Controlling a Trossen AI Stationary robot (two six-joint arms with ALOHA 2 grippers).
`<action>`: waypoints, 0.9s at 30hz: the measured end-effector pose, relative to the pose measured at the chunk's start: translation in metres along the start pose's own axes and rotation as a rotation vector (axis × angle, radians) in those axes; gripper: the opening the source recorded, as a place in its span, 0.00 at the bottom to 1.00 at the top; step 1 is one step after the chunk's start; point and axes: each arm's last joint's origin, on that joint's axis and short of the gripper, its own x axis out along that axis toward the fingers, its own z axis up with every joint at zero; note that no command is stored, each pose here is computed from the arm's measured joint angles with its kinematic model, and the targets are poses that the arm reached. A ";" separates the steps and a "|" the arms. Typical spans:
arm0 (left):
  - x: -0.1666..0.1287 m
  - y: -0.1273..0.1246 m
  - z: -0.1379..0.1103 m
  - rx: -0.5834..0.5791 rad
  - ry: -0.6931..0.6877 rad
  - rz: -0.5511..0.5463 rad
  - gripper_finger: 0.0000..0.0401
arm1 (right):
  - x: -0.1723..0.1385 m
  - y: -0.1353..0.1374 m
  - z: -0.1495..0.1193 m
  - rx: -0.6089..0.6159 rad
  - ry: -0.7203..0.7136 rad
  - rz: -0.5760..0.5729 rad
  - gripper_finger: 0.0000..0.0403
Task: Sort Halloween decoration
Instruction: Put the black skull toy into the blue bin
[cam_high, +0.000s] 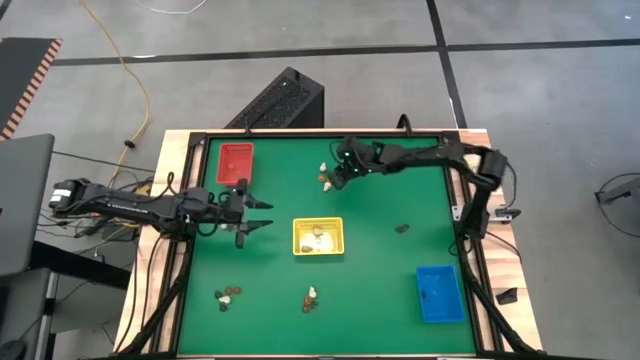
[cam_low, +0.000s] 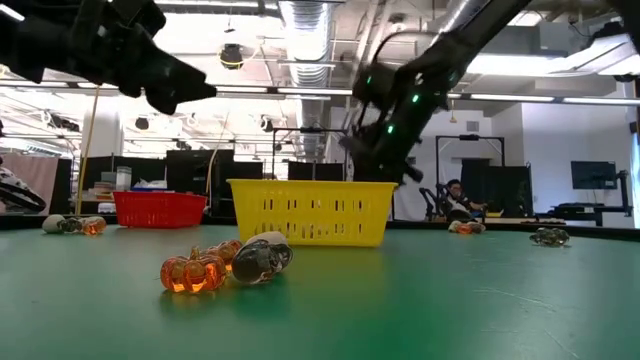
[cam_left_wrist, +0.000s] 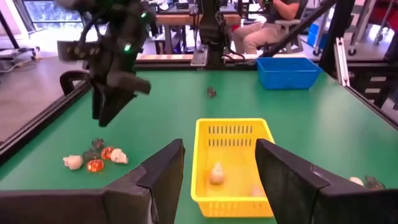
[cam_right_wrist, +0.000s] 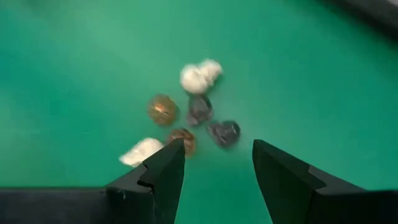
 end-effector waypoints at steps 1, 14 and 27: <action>-0.001 0.000 0.000 0.000 0.008 -0.002 0.47 | 0.007 -0.002 0.001 0.019 0.024 -0.002 0.54; -0.003 -0.001 -0.010 0.029 0.112 -0.027 0.47 | 0.034 0.004 0.021 0.081 0.114 -0.113 0.53; -0.003 -0.001 -0.008 0.026 0.085 -0.025 0.47 | 0.035 0.001 0.015 0.099 0.157 -0.139 0.40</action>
